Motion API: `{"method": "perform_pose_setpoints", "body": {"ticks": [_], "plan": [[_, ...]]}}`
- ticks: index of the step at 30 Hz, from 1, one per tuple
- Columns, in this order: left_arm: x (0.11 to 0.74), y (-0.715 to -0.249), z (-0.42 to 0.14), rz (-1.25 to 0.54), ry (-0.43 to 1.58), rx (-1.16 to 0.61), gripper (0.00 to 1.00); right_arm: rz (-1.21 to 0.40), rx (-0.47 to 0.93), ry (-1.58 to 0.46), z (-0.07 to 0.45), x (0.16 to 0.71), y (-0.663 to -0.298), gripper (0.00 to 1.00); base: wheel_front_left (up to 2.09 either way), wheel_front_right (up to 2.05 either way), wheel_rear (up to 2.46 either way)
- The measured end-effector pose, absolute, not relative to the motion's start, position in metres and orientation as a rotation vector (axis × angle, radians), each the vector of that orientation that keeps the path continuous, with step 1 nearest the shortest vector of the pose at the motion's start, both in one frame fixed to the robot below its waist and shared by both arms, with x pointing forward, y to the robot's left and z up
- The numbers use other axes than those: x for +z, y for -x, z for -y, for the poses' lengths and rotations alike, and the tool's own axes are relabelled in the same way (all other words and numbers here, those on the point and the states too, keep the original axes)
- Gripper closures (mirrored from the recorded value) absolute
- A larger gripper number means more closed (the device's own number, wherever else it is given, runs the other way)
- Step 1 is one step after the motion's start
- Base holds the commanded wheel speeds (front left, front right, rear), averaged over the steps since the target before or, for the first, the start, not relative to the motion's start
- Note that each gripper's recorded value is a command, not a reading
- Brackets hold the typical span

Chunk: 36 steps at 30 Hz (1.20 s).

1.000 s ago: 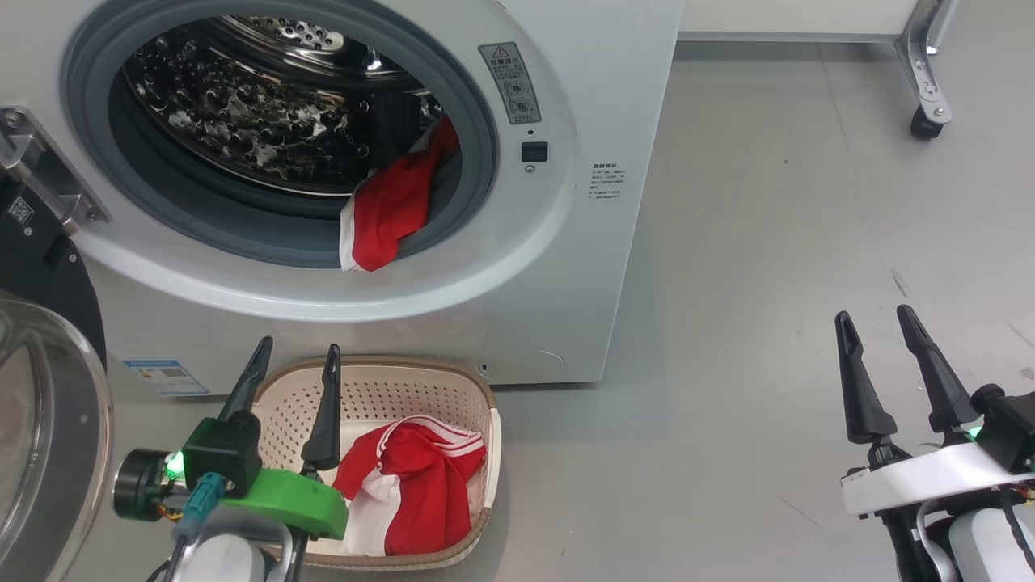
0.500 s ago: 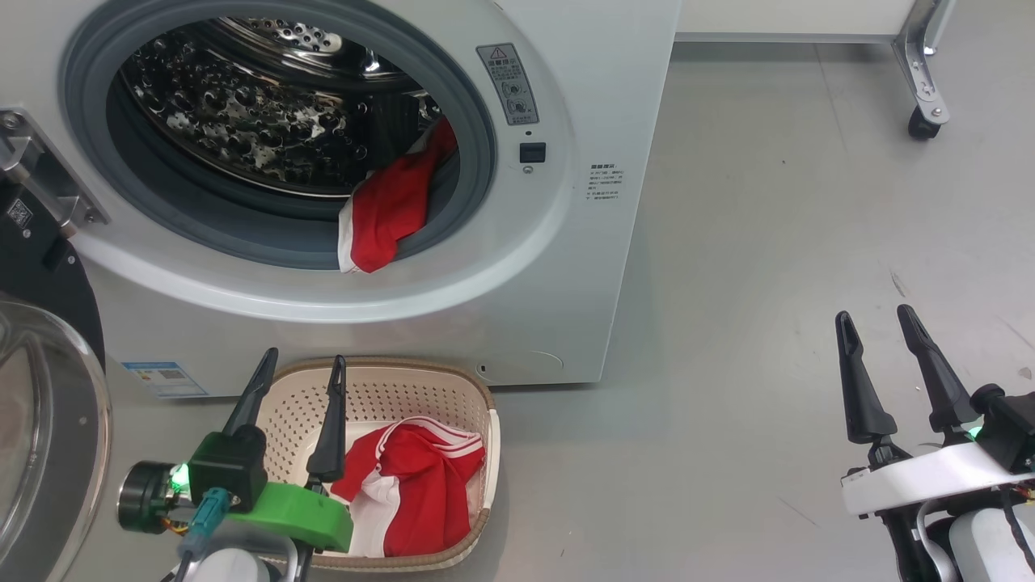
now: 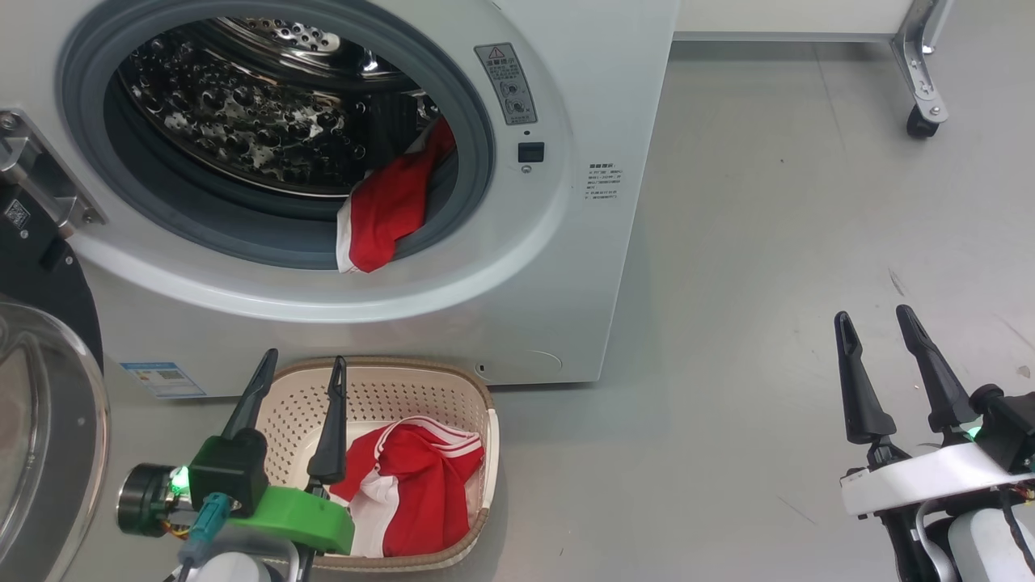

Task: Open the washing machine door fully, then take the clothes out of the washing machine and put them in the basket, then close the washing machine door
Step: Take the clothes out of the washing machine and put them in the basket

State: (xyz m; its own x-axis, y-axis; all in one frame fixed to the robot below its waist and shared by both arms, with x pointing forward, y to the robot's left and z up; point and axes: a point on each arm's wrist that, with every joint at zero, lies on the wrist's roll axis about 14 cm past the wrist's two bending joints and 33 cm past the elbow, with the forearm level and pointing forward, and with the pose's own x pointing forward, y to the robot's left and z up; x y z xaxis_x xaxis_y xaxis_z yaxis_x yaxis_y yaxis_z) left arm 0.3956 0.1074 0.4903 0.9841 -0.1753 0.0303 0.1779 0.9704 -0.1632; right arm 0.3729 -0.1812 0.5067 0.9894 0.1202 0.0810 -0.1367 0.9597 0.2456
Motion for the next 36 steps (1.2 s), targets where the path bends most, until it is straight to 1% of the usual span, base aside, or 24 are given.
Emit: {"method": "perform_pose_setpoints", "body": {"ticks": [10,17,23,31,36], "plan": [[0.488,-0.399,-0.106,0.013,0.168,-0.171,0.0,0.052,0.134,-0.254,0.18,0.502,-0.374,0.0,0.0,0.0,0.0],[0.475,-0.409,-0.103,-0.021,0.178,-0.177,0.0,0.002,0.133,-0.246,0.182,0.486,-0.377,0.0,0.0,0.0,0.0],[0.474,-0.44,-0.102,-0.03,0.172,-0.187,0.0,-0.05,0.121,-0.246,0.186,0.469,-0.38,0.0,0.0,0.0,0.0],[0.461,-0.487,-0.101,-0.092,0.135,-0.212,0.0,-0.077,0.108,-0.239,0.193,0.458,-0.392,0.0,0.0,0.0,0.0],[0.446,-0.516,-0.092,-0.159,0.17,-0.222,0.0,-0.105,0.081,-0.249,0.201,0.447,-0.397,0.0,0.0,0.0,0.0]]}}
